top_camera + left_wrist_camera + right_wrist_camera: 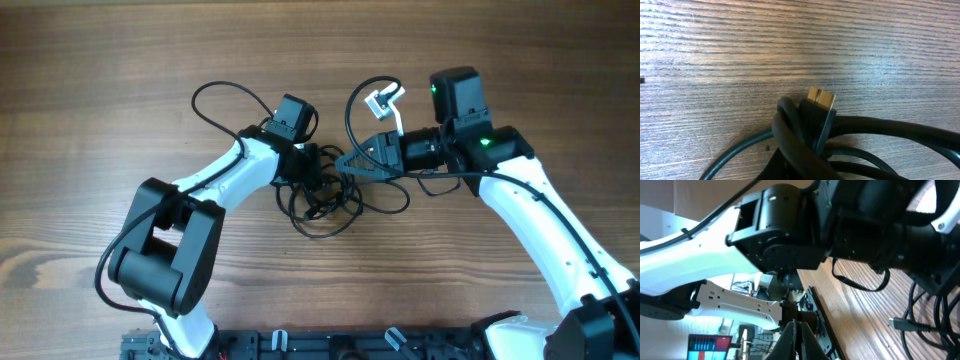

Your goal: Untangle cables

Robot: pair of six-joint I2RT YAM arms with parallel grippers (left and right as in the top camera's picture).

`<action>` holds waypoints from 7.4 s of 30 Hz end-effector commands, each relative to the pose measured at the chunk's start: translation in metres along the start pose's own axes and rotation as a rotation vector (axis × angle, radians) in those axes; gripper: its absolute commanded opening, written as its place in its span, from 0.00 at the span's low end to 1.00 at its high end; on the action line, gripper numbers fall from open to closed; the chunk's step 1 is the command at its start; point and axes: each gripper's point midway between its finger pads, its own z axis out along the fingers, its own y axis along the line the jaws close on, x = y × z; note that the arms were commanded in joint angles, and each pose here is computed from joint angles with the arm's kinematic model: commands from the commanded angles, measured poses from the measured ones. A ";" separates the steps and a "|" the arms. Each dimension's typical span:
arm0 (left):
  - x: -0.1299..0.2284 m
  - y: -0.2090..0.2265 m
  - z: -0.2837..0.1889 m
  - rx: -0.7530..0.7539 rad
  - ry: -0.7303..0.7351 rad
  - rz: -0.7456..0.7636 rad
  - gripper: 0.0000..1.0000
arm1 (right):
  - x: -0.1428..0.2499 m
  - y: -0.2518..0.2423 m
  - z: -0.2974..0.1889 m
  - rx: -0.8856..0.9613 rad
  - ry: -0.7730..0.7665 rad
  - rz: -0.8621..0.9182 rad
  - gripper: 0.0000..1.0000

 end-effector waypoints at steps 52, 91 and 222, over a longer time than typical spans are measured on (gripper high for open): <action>0.001 0.017 0.005 -0.071 -0.002 -0.032 0.09 | -0.004 0.044 -0.051 0.192 -0.039 -0.130 0.04; -0.020 0.178 -0.045 -0.109 0.023 -0.525 0.04 | 0.016 -0.063 -0.105 0.669 0.005 0.010 0.04; -0.006 0.092 -0.058 0.209 0.090 0.024 0.86 | -0.023 -0.094 0.108 0.301 0.106 -0.003 0.04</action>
